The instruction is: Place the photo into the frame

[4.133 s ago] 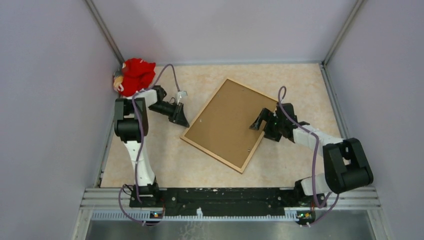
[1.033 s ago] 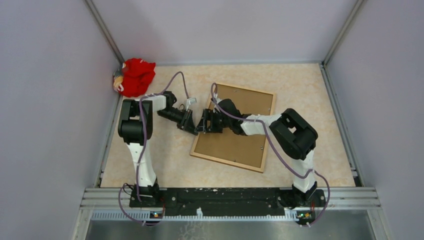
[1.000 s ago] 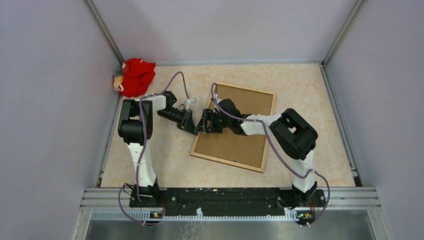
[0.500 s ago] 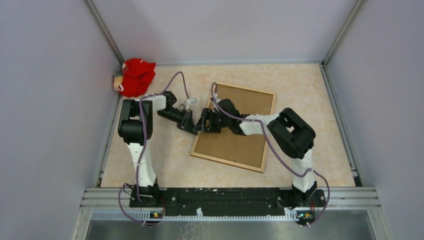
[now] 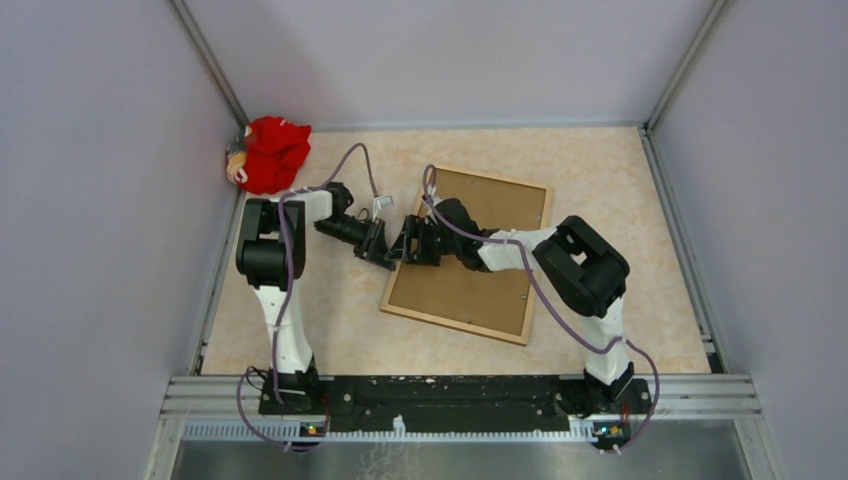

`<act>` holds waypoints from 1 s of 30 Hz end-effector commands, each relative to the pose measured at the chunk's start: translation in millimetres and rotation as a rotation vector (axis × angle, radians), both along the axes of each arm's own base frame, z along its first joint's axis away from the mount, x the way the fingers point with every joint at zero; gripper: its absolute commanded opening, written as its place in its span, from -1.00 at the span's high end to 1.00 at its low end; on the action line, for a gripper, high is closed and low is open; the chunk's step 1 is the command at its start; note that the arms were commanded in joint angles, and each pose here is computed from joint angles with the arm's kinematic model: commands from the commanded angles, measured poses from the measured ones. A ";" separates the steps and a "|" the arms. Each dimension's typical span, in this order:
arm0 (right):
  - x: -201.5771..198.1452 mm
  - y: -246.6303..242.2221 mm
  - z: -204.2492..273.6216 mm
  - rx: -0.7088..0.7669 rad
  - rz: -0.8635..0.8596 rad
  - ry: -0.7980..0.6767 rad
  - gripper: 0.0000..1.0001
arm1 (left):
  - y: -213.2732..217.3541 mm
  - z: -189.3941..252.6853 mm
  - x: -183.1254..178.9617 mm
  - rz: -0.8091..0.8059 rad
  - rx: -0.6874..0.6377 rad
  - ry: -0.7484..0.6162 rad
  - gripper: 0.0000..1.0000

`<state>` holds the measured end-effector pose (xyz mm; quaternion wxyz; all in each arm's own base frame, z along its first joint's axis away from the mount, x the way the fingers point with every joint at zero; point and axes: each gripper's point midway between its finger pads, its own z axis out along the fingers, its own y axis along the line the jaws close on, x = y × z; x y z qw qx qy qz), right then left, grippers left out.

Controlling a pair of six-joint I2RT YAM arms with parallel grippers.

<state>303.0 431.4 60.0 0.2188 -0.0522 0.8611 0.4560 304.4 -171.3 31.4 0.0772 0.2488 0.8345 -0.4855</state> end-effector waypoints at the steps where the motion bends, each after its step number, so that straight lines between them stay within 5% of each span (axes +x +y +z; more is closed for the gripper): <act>1: 3.3 -2.7 -5.5 -0.029 -0.027 -0.021 -0.46 | 0.4 -2.4 1.4 -0.023 0.009 -0.037 0.52; 6: 9.5 -21.1 45.0 0.022 -0.033 -0.070 -0.64 | 2.8 9.5 4.8 -0.040 0.007 -0.062 0.42; 10: 34.4 -81.4 78.2 0.020 -0.159 -0.112 -0.80 | 8.9 21.5 10.0 -0.075 0.030 -0.127 0.32; 21: 82.3 -341.7 43.8 -0.426 -0.723 -0.103 -0.96 | 2.3 -1.8 -8.0 -0.165 0.147 -0.208 0.28; 30: 103.5 -332.4 39.3 -0.324 -0.683 -0.099 -0.96 | -30.2 0.6 -65.5 -0.318 0.062 -0.150 0.26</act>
